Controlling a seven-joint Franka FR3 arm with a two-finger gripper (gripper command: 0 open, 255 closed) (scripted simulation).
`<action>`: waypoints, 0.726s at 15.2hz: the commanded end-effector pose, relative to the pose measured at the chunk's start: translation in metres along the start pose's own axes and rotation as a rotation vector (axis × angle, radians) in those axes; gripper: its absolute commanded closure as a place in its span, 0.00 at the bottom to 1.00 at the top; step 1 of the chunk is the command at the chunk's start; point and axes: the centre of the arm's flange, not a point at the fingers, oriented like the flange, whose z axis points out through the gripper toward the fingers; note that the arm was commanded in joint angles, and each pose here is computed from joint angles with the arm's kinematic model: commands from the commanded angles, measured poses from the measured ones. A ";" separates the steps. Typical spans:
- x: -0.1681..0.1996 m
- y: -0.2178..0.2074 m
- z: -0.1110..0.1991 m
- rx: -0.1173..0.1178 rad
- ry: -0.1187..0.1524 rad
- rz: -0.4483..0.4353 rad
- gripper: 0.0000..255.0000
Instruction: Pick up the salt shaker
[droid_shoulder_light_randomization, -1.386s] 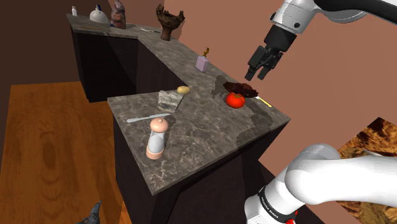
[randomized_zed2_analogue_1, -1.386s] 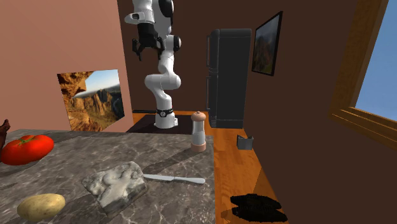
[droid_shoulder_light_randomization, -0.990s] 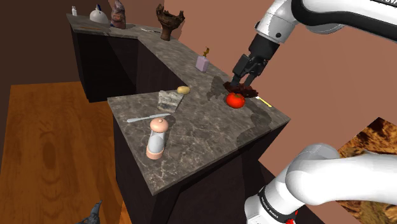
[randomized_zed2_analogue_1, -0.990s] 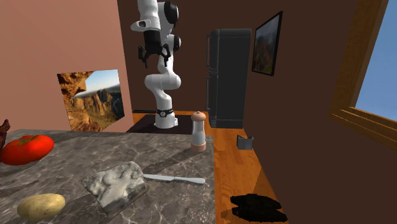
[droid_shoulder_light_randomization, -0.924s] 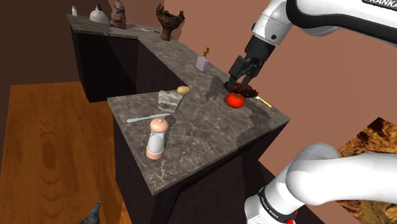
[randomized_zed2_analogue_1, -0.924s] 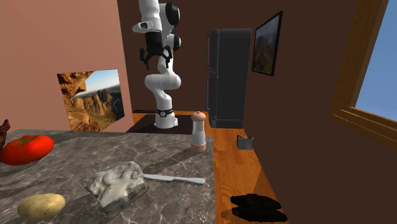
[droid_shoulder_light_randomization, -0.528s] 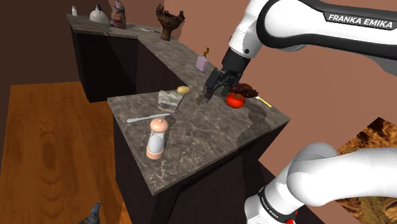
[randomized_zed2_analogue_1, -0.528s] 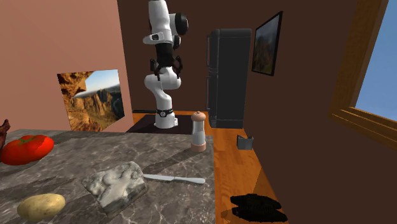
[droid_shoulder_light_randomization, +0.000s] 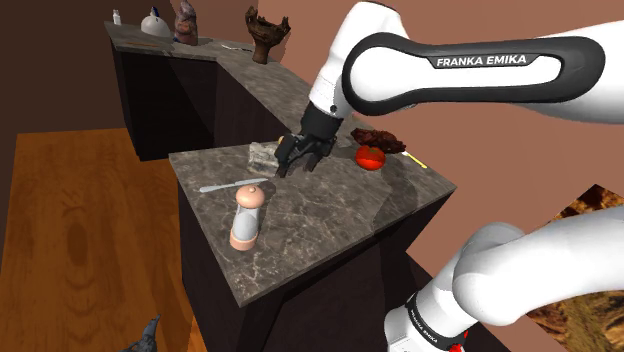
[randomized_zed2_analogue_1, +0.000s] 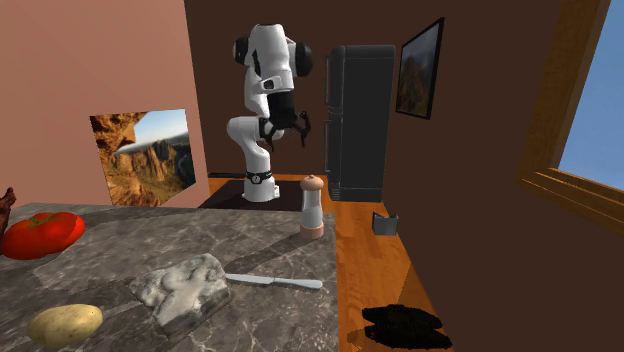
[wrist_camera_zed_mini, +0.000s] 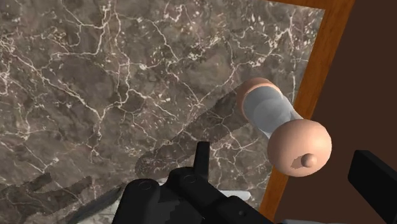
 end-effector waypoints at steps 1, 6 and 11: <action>0.010 -0.014 0.017 0.009 0.004 -0.004 0.00; 0.032 -0.052 0.063 0.030 0.010 -0.016 0.00; 0.031 -0.052 0.087 0.031 0.010 -0.017 0.00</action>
